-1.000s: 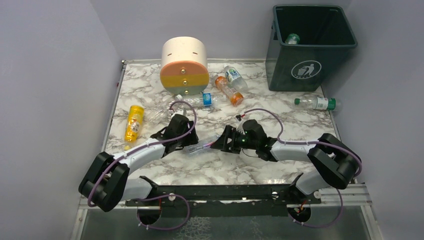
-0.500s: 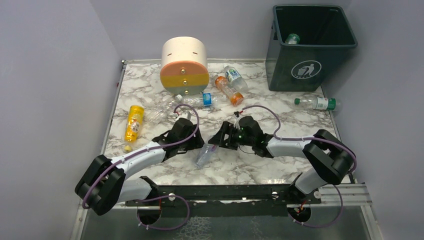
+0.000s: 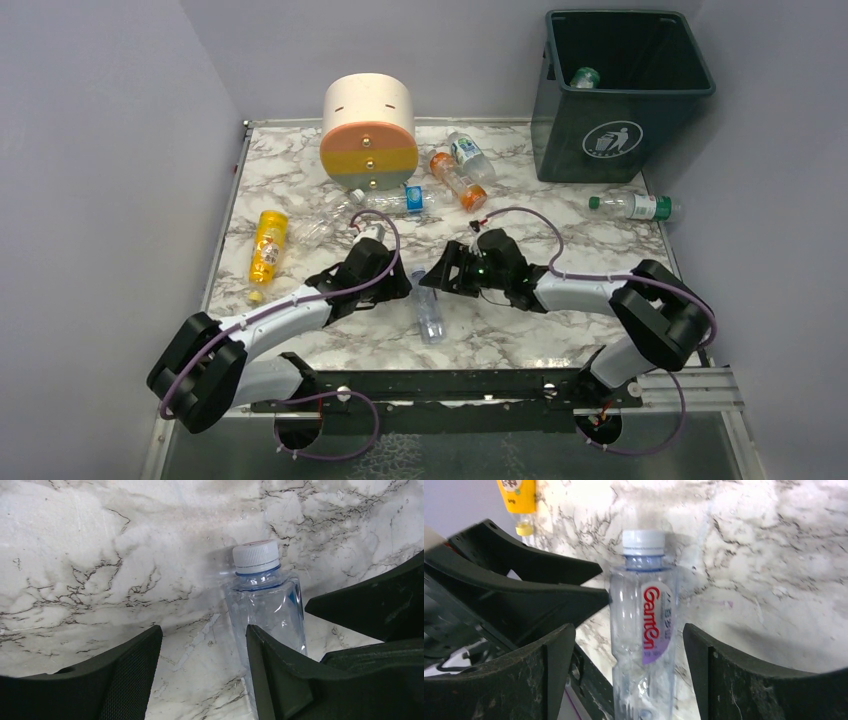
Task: Put the plastic bottles in the bin
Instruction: Adjust the plastic bottle at the center of the board, then pick up the plastic bottle at the center of the board.
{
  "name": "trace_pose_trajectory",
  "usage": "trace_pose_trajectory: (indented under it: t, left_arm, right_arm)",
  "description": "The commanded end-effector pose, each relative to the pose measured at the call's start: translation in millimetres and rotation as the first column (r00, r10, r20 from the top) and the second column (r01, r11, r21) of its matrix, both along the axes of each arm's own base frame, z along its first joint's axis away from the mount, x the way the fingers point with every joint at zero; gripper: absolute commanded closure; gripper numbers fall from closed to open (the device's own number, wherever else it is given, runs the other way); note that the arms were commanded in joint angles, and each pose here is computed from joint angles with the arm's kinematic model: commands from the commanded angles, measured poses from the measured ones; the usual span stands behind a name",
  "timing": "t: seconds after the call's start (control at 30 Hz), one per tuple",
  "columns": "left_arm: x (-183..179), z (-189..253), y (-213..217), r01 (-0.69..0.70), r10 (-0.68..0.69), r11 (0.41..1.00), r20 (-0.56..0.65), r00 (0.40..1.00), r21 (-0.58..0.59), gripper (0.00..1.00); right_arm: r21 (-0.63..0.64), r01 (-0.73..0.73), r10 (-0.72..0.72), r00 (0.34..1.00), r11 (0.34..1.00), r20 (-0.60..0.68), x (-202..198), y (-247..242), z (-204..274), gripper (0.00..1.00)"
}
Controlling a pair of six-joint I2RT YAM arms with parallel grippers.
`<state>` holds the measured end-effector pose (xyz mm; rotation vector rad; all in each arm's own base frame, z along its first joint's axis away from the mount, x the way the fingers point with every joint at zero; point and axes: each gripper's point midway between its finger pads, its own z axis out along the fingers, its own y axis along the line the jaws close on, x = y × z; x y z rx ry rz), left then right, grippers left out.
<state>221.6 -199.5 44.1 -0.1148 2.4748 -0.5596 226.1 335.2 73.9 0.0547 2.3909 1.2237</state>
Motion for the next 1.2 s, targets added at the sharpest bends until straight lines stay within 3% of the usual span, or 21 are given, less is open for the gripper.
trace_pose_trajectory:
  t: [0.0,0.4,0.77,1.17]
  left_arm:
    - [6.0,15.8,0.6,-0.008,0.008,1.0,0.049,0.999,-0.002,0.33]
    - [3.5,10.7,3.1,-0.008,0.007,1.0,0.041,0.999,0.007,0.33]
    - [-0.8,8.1,8.5,-0.012,0.011,1.0,0.042,0.999,0.014,0.33]
    - [-8.1,20.1,23.7,-0.034,0.032,0.999,0.074,0.997,0.025,0.32]
  right_arm:
    - [-0.089,-0.008,0.009,1.0,0.996,0.018,-9.2,-20.6,-10.7,0.18]
    - [-0.251,-0.095,0.106,0.994,0.963,0.03,-15.8,-23.2,-27.6,0.19]
    - [-0.337,-0.136,0.167,0.984,0.931,0.064,-16.9,7.1,-21.0,0.19]
    - [-0.517,-0.137,0.176,0.984,0.845,0.026,-21.1,15.4,-50.2,0.23]
